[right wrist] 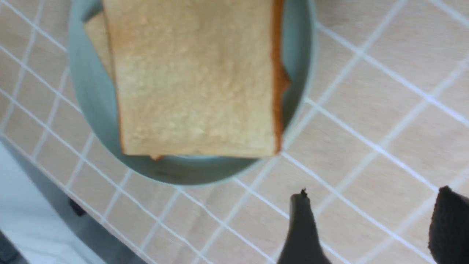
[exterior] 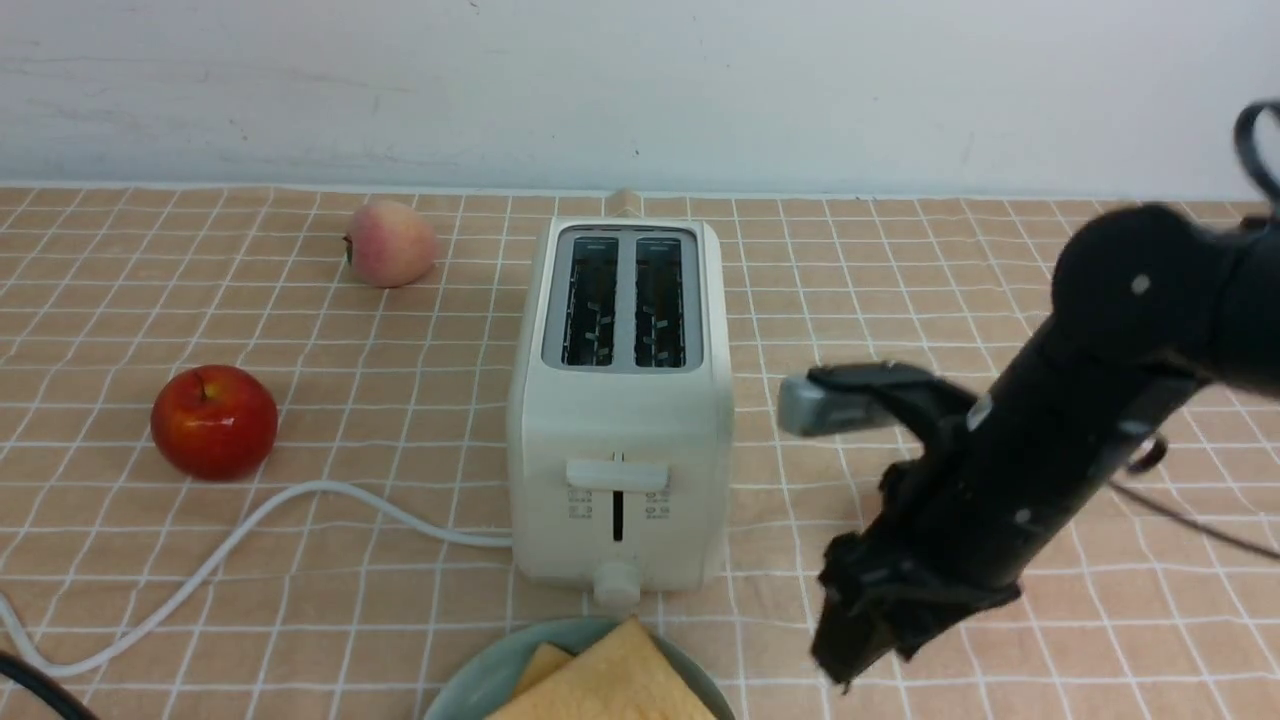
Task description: Take toasted bread from bread machine on light coffee tablecloth place on plate.
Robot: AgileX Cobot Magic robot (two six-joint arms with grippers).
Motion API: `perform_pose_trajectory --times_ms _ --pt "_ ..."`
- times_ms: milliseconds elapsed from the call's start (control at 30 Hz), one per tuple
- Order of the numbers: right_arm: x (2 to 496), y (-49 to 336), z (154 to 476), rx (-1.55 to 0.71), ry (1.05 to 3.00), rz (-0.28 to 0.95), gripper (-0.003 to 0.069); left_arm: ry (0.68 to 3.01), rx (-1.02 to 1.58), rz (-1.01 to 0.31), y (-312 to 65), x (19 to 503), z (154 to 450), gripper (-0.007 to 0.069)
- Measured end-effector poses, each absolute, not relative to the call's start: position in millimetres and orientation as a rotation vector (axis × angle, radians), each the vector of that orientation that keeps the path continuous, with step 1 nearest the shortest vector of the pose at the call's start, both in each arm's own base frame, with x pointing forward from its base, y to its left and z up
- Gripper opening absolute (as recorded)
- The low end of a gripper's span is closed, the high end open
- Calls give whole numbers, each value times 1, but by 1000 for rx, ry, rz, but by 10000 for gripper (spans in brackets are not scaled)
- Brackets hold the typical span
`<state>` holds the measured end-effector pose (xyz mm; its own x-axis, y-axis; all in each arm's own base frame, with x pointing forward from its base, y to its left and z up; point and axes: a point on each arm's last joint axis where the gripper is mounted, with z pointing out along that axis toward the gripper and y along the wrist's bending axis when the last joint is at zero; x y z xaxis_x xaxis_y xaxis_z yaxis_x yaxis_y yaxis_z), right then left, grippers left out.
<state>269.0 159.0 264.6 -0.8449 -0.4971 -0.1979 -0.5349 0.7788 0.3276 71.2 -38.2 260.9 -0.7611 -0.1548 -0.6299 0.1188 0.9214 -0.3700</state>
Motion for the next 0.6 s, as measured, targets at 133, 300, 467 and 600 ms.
perform_pose_trajectory --times_ms 133,300,467,600 --pt "265 138 329 -753 2747 334 312 2344 -36 -547 -40 73 264 -13" --pt "218 112 409 -652 2493 318 38 2203 -71 -646 -44 80 275 -13" --pt "137 73 458 -544 2217 346 -19 2007 -110 -733 -47 88 290 -11" --pt "81 45 461 -438 2009 374 -19 1917 -121 -756 -47 90 298 -9"
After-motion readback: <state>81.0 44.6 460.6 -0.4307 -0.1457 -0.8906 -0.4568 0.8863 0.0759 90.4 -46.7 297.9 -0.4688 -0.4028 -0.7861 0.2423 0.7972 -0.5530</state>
